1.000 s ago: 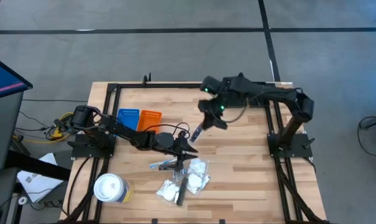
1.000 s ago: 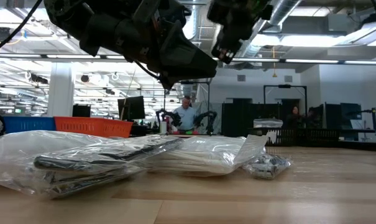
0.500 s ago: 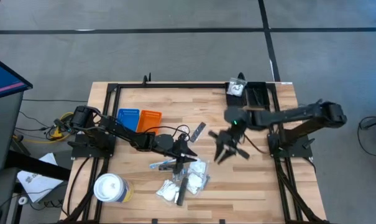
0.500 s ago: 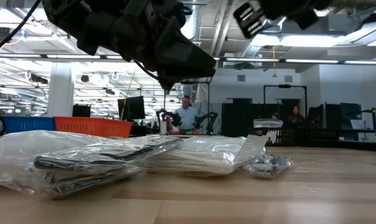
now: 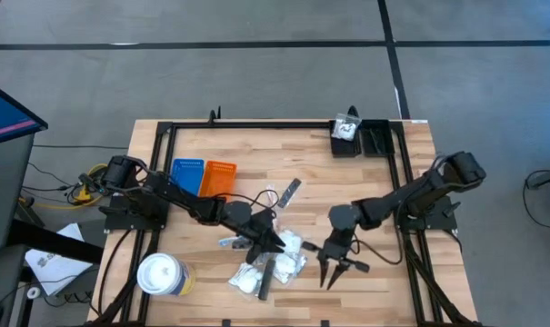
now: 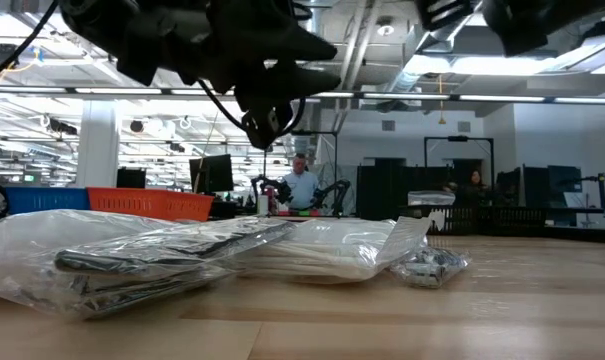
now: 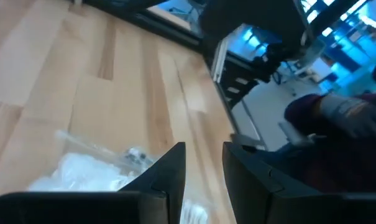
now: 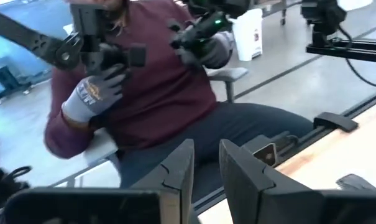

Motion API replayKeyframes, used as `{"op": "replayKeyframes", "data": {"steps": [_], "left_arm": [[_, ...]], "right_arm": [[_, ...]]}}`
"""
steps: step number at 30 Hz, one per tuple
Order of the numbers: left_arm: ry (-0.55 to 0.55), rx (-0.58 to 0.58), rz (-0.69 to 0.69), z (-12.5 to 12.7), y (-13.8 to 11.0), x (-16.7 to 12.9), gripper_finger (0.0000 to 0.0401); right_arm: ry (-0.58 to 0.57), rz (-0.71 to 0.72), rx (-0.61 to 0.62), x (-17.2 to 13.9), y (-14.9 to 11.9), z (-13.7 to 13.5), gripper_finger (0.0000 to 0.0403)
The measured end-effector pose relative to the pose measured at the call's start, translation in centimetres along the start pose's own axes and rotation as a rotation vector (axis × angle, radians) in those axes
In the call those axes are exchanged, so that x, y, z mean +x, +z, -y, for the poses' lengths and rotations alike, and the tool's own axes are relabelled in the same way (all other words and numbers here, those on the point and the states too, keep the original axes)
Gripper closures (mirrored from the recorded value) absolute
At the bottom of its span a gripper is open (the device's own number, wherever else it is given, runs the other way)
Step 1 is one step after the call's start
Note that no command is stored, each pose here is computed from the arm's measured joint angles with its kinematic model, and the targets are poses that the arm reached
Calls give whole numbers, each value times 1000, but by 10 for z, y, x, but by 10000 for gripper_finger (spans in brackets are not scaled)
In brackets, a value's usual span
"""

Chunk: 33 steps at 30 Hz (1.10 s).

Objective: Pick & Place Travel size toiletries
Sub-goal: Put the blue toothbrush into the orange bin

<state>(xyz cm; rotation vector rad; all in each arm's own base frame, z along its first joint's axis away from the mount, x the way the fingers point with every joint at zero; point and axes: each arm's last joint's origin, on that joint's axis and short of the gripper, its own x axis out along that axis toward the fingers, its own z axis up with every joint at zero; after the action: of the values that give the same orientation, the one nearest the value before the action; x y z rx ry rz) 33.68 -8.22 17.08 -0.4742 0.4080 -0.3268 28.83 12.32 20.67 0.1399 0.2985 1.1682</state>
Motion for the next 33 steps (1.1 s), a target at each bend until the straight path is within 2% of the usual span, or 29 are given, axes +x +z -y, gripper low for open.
{"op": "replayKeyframes", "data": {"steps": [3, 7, 11, 14, 21, 23, 25, 27, 33], "left_arm": [[-29, 6, -3, 8, -3, 1, 301], [-95, 71, 12, 23, -6, 3, 301], [-128, 120, 78, 36, -5, 4, 301], [-138, 144, 98, 41, -6, 4, 301], [-139, 145, 73, 45, -11, 4, 301], [-118, 142, 63, 44, -14, 5, 301], [-116, 137, 56, 43, -14, 5, 301], [-82, 114, 13, 42, -16, 5, 301], [215, 82, -172, 32, -32, -8, 301]], "right_arm": [[-10, 41, -21, 6, -3, 7, 331], [-4, 97, -36, 11, -7, 14, 331], [-51, 129, 22, 12, -4, 22, 331], [-182, 135, 13, 11, 1, 28, 332], [-714, -25, -50, 12, -4, 33, 338], [-768, -67, -53, 14, -7, 30, 338], [-759, -69, -57, 15, -6, 27, 338], [-763, -76, -57, 17, -7, 27, 338], [-774, -78, -53, 15, -7, 28, 338]]}}
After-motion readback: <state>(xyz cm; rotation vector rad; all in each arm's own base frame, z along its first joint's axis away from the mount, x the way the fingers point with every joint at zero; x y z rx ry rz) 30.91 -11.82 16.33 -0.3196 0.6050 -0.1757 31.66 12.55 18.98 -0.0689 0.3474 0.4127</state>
